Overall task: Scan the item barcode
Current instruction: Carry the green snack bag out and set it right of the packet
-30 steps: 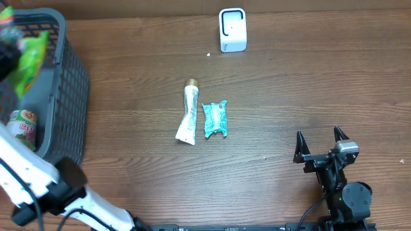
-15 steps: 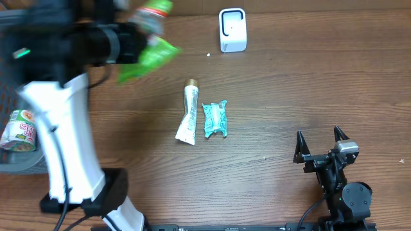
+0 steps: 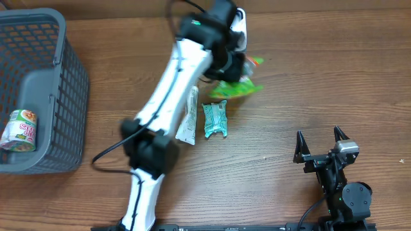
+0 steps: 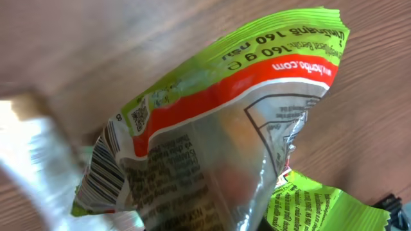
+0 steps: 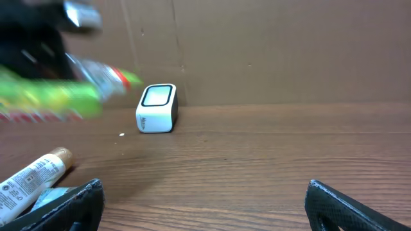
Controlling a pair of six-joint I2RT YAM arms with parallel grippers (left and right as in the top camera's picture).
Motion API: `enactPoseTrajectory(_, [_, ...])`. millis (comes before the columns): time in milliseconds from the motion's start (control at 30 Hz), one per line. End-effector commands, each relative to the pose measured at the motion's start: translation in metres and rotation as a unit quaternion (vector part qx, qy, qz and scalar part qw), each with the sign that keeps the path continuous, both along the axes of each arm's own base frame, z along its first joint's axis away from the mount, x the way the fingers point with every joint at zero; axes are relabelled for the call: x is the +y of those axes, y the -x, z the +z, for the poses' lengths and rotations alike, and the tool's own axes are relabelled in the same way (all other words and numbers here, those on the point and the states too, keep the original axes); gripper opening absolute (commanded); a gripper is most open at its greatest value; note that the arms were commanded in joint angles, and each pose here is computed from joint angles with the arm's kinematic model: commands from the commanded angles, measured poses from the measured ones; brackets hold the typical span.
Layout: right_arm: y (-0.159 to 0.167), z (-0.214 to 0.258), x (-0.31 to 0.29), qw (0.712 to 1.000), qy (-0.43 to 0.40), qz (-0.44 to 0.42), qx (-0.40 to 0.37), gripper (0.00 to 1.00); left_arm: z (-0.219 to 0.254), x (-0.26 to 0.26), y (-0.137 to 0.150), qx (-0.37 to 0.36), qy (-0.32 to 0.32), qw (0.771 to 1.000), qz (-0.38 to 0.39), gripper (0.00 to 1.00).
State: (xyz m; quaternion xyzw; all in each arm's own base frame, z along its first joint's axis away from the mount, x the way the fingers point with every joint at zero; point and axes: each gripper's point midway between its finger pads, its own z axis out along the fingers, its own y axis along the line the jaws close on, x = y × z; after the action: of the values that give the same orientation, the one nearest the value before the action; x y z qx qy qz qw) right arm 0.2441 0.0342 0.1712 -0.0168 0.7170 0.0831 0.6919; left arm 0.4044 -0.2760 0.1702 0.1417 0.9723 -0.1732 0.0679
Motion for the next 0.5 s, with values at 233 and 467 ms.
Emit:
enactPoseTrajectory(233, [0.0,-0.001,-0.002,1.0,0.002,-0.005,-0.004,1.0,-0.09,-0.053,0.011,0.097,-0.01,0.994,0.056,0.04])
enactPoseTrajectory(467, [0.0,-0.001,-0.002,1.0,0.002,-0.005,-0.004,1.0,-0.124,-0.058,0.02,0.13,-0.027,0.99,0.048,0.65])
